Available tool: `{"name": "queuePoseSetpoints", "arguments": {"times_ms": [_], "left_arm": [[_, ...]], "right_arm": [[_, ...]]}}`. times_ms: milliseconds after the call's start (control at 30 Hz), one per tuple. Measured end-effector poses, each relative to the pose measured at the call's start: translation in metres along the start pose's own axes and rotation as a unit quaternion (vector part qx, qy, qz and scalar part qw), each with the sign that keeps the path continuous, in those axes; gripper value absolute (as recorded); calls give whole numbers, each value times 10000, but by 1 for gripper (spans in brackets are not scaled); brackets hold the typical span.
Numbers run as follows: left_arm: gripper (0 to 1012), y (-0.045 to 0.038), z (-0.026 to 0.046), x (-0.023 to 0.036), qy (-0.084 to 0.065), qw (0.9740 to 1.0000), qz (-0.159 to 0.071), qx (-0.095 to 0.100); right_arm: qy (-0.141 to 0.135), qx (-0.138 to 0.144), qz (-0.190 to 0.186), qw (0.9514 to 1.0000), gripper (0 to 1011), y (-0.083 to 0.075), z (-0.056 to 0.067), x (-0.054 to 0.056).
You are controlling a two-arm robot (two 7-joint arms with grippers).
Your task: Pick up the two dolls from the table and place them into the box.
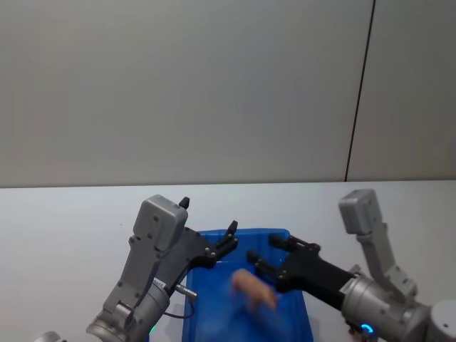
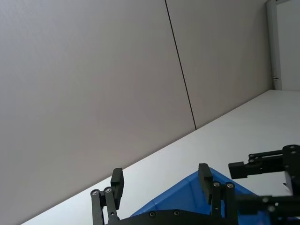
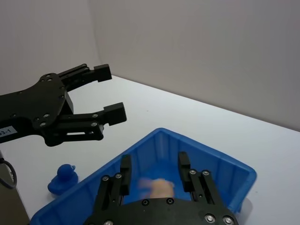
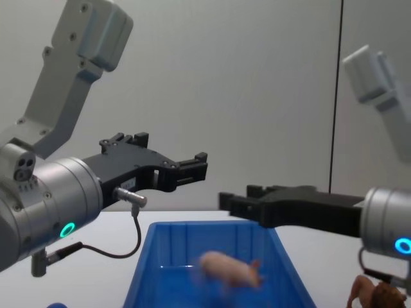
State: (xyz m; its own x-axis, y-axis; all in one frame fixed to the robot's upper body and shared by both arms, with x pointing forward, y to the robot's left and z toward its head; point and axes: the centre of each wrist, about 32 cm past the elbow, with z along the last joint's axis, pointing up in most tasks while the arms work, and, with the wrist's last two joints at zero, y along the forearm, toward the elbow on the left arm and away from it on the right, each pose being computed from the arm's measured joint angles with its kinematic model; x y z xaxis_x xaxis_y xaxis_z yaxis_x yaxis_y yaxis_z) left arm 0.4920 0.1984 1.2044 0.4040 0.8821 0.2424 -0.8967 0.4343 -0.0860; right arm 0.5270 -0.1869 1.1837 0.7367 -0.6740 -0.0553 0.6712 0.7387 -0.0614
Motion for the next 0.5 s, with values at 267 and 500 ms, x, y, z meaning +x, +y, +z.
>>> {"name": "queuePoseSetpoints", "arguments": {"times_ms": [267, 500], "left_arm": [[1002, 0, 0, 0, 0, 10000, 0, 0], [1002, 0, 0, 0, 0, 10000, 0, 0]], "right_arm": [[81, -40, 132, 9999, 811, 117, -62, -4], [117, -86, -58, 9999, 976, 111, -90, -10]]}}
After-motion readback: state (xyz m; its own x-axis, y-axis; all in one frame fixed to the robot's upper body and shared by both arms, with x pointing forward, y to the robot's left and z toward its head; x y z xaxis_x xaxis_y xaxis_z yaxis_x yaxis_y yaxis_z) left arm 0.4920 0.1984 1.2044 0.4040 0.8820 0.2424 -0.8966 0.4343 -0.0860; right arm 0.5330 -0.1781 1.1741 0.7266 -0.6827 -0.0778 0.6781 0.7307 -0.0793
